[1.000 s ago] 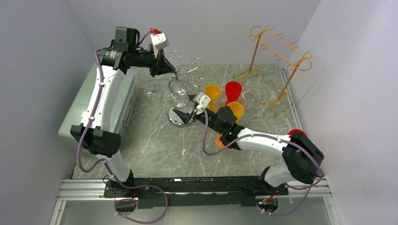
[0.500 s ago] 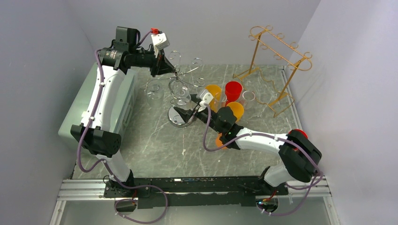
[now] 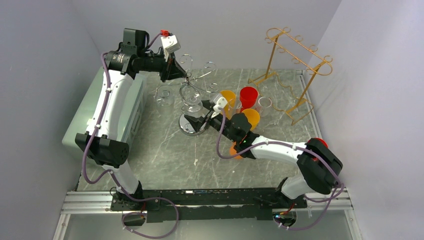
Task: Place the wine glass upside down on the wine glass rack
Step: Turn the wine glass upside down at the wine rack, then adjust the wine rack at the center of the board.
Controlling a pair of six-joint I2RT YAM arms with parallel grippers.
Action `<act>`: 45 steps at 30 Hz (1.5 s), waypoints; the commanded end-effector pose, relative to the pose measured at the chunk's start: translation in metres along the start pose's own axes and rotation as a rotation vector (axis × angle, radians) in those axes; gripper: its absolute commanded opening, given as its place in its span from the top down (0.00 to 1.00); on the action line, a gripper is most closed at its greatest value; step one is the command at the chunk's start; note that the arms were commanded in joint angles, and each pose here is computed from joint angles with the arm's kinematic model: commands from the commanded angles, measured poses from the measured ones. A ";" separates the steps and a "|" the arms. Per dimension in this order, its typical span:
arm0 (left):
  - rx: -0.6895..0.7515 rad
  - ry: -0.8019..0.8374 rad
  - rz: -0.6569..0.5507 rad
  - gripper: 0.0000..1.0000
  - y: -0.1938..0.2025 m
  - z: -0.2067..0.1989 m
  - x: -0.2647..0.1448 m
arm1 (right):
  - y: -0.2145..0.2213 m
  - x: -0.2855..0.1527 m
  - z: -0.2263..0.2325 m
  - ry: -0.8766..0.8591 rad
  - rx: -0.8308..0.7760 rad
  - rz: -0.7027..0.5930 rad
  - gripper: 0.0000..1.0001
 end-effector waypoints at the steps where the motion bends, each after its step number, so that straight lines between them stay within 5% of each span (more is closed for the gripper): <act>1: 0.045 -0.010 -0.032 1.00 -0.019 -0.008 -0.011 | -0.019 -0.002 -0.005 0.032 0.011 -0.011 0.14; 5: 0.045 -0.010 -0.036 1.00 -0.020 -0.009 -0.011 | -0.022 -0.008 -0.003 0.034 0.018 0.004 0.02; 11: 0.044 -0.019 -0.040 0.99 -0.023 -0.009 -0.013 | -0.046 -0.028 0.002 0.045 0.018 0.028 0.00; 18: 0.041 -0.050 -0.057 0.38 -0.033 -0.009 -0.018 | -0.087 -0.062 0.007 0.084 0.006 0.137 0.00; 26: 0.021 -0.152 -0.070 0.04 -0.050 -0.007 -0.032 | -0.162 -0.056 -0.007 0.249 -0.009 0.179 0.06; 30: 0.008 -0.259 -0.070 0.02 -0.060 -0.010 -0.048 | -0.194 -0.026 -0.047 0.413 0.032 0.223 0.15; 34: 0.023 -0.261 -0.052 0.12 -0.050 -0.023 -0.053 | -0.218 0.006 -0.086 0.496 0.072 0.222 0.21; 39: 0.005 -0.178 0.018 0.26 -0.022 -0.030 -0.042 | -0.212 0.039 -0.121 0.537 0.068 0.241 0.25; 45: 0.020 -0.148 0.021 0.26 -0.018 -0.017 -0.030 | -0.189 0.052 -0.143 0.504 0.148 0.254 0.35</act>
Point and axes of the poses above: each gripper's point midway between its finger pads, its own x axis out along the fingers, its own z axis along the line the jaws close on, y = z × x, the point moved 3 cm from there along -x, back along the fingers, and after that the axes turned 9 degrees about x, right-handed, at the moved point
